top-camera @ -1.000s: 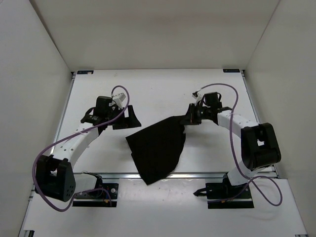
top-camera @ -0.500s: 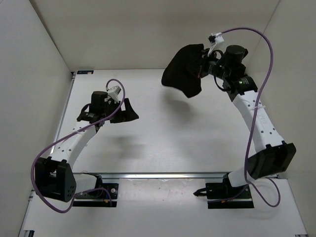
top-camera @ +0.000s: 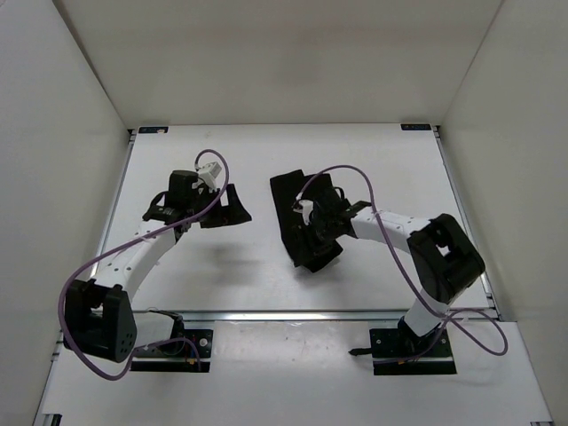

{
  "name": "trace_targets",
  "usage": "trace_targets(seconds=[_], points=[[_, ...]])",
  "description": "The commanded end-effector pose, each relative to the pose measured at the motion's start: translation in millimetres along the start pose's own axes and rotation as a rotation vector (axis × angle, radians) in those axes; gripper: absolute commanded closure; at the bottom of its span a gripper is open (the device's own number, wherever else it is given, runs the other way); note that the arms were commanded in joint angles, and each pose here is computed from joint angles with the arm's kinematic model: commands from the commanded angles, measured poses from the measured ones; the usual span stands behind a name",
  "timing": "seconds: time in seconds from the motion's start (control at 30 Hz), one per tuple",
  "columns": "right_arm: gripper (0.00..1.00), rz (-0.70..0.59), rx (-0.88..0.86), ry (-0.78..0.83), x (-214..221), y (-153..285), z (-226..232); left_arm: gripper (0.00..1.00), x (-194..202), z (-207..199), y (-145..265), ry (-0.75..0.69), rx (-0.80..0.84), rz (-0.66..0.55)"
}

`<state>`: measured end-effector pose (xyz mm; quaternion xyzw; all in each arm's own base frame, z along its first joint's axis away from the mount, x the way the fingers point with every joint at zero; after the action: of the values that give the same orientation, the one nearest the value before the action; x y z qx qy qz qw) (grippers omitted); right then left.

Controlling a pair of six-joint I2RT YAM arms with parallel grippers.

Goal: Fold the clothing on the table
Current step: Move the skirt to the center of the board, then flatten the skirt out

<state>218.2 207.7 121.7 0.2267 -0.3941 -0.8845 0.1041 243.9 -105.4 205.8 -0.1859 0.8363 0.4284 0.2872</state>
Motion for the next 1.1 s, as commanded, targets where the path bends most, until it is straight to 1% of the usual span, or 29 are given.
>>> trace_targets(seconds=[0.0,0.03,0.07,0.1,0.13,0.17,0.23,0.27,0.33,0.37,0.4,0.43,0.47,0.5,0.57,0.63,0.7,0.77,0.87,0.9,1.0,1.07], points=[[0.45,-0.201,-0.082,0.091,-39.7,36.0,19.1,0.02,0.3,-4.0,-4.8,0.000,0.024,-0.010],[0.38,-0.254,-0.086,0.111,-43.3,48.8,23.4,0.01,1.1,-5.2,-6.3,-0.003,0.025,-0.010],[0.27,-0.293,-0.080,0.089,-44.9,59.3,17.9,0.01,3.4,-7.0,-9.2,0.007,0.036,0.003],[0.21,-0.346,-0.095,0.086,-45.4,72.8,20.9,0.02,3.3,-9.4,-12.2,0.012,0.048,0.004],[0.15,-0.433,-0.092,0.083,-48.7,95.1,17.8,0.01,5.3,-12.6,-15.7,0.013,0.069,0.011],[0.10,-0.474,-0.095,0.034,-45.8,106.5,9.1,0.02,7.6,-15.3,-18.1,0.033,0.071,0.019],[0.07,-0.609,-0.126,0.030,-40.6,135.8,6.7,0.01,13.2,-29.4,-28.8,0.019,0.108,0.025],[0.06,-0.646,-0.119,-0.003,-35.0,141.3,-4.1,0.02,14.3,-33.6,-31.0,0.033,0.114,0.028],[0.07,-0.695,-0.068,-0.052,-19.1,149.9,-16.9,0.02,18.8,-48.1,-43.4,0.033,0.147,0.041],[0.08,-0.693,-0.005,-0.121,-11.1,147.0,-29.5,0.01,18.6,-50.5,-46.9,0.047,0.155,0.039],[0.13,-0.693,0.054,-0.148,-3.7,144.2,-38.9,0.01,20.4,-55.5,-52.7,0.062,0.166,0.053],[0.15,-0.672,0.101,-0.196,7.2,136.6,-47.1,0.01,21.2,-57.2,-58.0,0.077,0.171,0.063],[0.18,-0.650,0.128,-0.238,14.0,130.7,-55.1,0.02,23.8,-62.1,-64.6,0.077,0.184,0.078],[0.23,-0.637,0.144,-0.259,18.2,128.0,-58.8,0.02,18.3,-67.6,-66.3,0.066,0.198,0.067],[0.24,-0.618,0.132,-0.269,22.7,118.8,-64.7,0.01,12.6,-73.0,-74.2,0.047,0.192,0.062],[0.22,-0.619,0.113,-0.282,22.9,112.7,-69.4,0.01,7.7,-77.8,-82.9,0.044,0.199,0.073],[0.21,-0.638,0.098,-0.262,14.4,111.0,-70.9,0.02,5.9,-75.2,-88.0,0.055,0.186,0.084],[0.22,-0.648,0.090,-0.237,3.9,111.9,-68.3,0.01,1.3,-69.8,-87.0,0.068,0.177,0.078],[0.23,-0.627,0.070,-0.222,-9.4,106.4,-66.9,0.02,0.7,-64.7,-83.0,0.069,0.163,0.068],[0.23,-0.616,0.064,-0.214,-12.0,103.1,-66.1,0.01,4.3,-58.0,-82.1,0.083,0.152,0.083],[0.25,-0.595,0.057,-0.194,-18.2,96.0,-60.9,0.01,2.9,-52.2,-76.8,0.090,0.137,0.069],[0.29,-0.570,0.047,-0.179,-19.9,90.0,-55.2,0.01,5.1,-47.7,-73.3,0.098,0.136,0.064]])
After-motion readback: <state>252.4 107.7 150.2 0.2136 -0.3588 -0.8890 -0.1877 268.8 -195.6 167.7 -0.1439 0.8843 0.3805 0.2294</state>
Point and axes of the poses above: each gripper's point midway between its finger pads, its own y axis back along the fingers, its own z axis along the line the jaws close on, x = y × z, the point moved 10 cm from there along y, back along the fingers, and after that the axes turned 6 degrees about -y, right-handed, at the moved point
